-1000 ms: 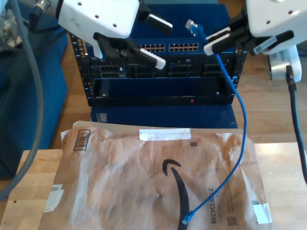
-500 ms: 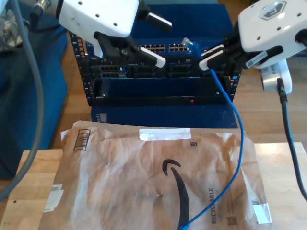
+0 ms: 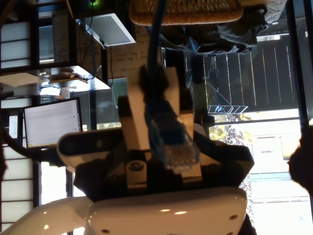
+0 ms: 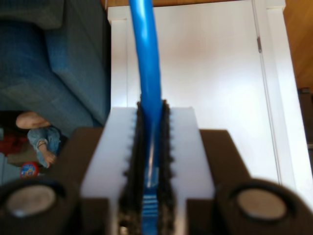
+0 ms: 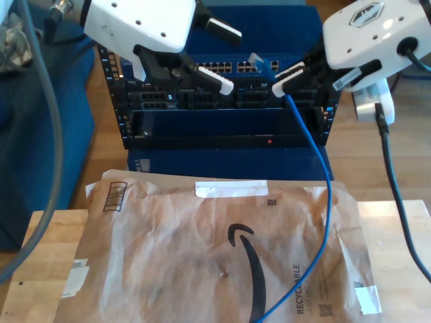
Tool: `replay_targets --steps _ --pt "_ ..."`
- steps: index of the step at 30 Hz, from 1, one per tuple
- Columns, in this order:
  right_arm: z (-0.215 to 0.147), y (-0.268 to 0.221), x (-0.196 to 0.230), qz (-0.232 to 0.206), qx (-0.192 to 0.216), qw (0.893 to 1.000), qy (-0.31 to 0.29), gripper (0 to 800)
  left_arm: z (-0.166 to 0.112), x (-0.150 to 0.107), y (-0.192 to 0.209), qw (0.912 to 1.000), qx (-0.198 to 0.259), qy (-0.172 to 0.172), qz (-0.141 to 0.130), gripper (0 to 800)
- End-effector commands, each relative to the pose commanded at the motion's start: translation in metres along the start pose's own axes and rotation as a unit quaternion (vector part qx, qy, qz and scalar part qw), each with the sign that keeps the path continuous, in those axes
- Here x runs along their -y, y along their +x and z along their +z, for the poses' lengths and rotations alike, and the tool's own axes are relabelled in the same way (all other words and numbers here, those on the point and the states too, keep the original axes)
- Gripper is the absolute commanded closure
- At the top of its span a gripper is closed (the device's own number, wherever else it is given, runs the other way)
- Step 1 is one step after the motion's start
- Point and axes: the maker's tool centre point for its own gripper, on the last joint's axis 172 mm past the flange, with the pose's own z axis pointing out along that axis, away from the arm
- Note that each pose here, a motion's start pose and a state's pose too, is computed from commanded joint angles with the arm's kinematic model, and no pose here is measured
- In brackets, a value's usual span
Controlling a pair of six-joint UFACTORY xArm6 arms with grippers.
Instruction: Grab the cable and plug it in
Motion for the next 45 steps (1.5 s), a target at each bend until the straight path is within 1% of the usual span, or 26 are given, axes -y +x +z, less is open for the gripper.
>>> replay_targets --steps 3,9,14,16,17,19,24,29,33,38,41,45 --pt "0.012 -0.006 0.003 -0.007 -0.001 1.0 -0.003 799 0.002 -0.002 0.004 1.0 0.001 0.002 -0.006 1" --pt "0.015 -0.004 0.008 -0.001 -0.003 1.0 -0.005 798 0.001 -0.002 0.004 1.0 0.001 0.002 -0.007 5" --pt "0.015 -0.004 0.012 0.0 -0.003 1.0 0.0 799 0.002 -0.002 0.004 1.0 0.001 0.002 -0.006 31" --pt "0.015 -0.004 0.012 0.0 -0.003 1.0 0.0 799 0.002 -0.002 0.004 1.0 0.0 0.003 -0.007 60" --pt "0.015 -0.004 0.012 0.0 -0.003 1.0 0.0 798 0.001 -0.002 0.005 1.0 0.0 0.002 -0.009 75" --pt "0.015 -0.004 0.012 0.0 -0.003 1.0 0.0 799 0.001 -0.002 0.004 0.9999 0.001 0.002 -0.017 80" --pt "0.016 -0.003 0.011 0.0 -0.004 1.0 -0.002 799 0.001 -0.003 0.004 0.9989 0.001 0.002 -0.046 123" --pt "0.019 -0.004 0.009 -0.002 -0.004 1.0 -0.005 799 0.003 -0.003 0.007 0.9986 0.002 0.008 -0.052 130" --pt "0.019 -0.004 0.009 -0.002 -0.004 1.0 -0.005 799 0.003 -0.003 0.007 0.9986 0.002 0.008 -0.052 169" --pt "0.019 -0.004 0.009 -0.001 -0.004 1.0 -0.006 798 0.002 -0.003 0.008 0.9986 0.001 0.006 -0.053 241" --pt "0.02 -0.002 0.008 0.0 -0.006 1.0 -0.007 799 0.002 -0.003 0.008 0.9984 0.001 0.006 -0.057 256" --pt "0.021 0.001 0.008 0.001 -0.008 1.0 -0.008 799 0.001 -0.004 0.008 0.9983 0.0 0.005 -0.058 316"
